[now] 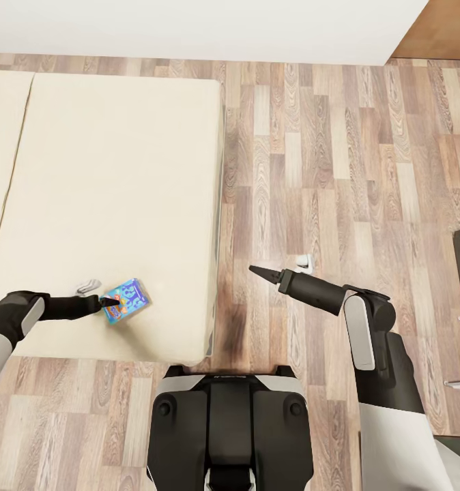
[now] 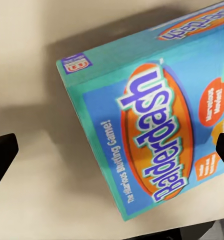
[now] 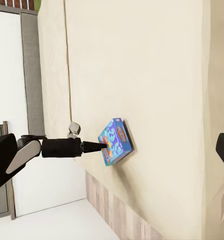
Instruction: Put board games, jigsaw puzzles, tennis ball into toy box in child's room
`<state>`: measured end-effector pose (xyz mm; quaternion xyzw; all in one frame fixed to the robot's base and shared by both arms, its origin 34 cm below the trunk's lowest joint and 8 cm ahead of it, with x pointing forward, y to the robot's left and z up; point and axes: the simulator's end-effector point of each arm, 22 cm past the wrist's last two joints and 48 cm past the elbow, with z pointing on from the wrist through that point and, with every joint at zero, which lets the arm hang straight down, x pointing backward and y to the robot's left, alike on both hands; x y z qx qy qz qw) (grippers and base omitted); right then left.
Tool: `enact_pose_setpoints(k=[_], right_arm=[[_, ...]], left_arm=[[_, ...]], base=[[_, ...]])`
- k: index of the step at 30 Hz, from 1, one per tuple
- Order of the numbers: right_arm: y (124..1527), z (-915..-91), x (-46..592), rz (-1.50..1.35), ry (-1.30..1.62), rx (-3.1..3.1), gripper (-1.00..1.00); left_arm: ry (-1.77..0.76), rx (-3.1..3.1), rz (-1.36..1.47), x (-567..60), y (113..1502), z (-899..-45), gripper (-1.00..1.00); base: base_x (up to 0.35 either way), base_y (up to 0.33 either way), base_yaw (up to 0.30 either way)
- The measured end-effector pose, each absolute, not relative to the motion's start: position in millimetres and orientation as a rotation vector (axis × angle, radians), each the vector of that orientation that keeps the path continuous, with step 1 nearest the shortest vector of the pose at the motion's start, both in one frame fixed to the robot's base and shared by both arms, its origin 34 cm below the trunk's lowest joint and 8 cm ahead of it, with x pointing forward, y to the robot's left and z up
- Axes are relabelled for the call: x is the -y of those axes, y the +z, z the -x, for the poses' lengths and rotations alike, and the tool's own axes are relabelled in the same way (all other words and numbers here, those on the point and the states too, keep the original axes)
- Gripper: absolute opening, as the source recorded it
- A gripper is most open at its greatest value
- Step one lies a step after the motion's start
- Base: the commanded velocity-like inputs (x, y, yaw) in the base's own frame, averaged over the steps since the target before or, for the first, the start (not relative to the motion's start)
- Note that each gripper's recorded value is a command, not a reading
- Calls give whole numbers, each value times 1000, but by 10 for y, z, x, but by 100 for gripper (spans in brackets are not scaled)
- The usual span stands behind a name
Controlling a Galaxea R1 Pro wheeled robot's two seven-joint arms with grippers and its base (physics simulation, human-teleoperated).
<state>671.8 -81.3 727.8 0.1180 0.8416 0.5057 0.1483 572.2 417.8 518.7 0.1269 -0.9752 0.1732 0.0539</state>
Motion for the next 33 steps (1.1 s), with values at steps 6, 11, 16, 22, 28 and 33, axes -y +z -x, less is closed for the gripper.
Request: enact_pose_setpoints(k=[6, 11, 16, 22, 28, 33], right_arm=[[7278, -6719, 813, -339, 1454, -2420, 100], [7276, -6717, 814, -340, 1454, -2421, 100], [7277, -6717, 813, -340, 1455, -2420, 100], [7279, -6718, 812, -340, 1455, -2419, 100], [7277, -6718, 814, -340, 1455, -2420, 100], [7275, -6718, 813, -340, 1455, -2420, 100]], left_arm=[[537, 2967, -389, -4161, 5188, -5739, 100], [548, 2966, -391, -4135, 5188, -5749, 100], [547, 2970, -378, -4136, 5185, -5745, 100], [547, 2988, -370, -4154, 5186, -5782, 100], [559, 2990, -383, -4139, 5190, -5801, 100], [569, 2989, -395, -4121, 5190, -5812, 100]], base=[[0, -179, 0], [0, -100, 0], [0, -17, 0], [0, -132, 0], [0, -39, 0], [0, -181, 0]])
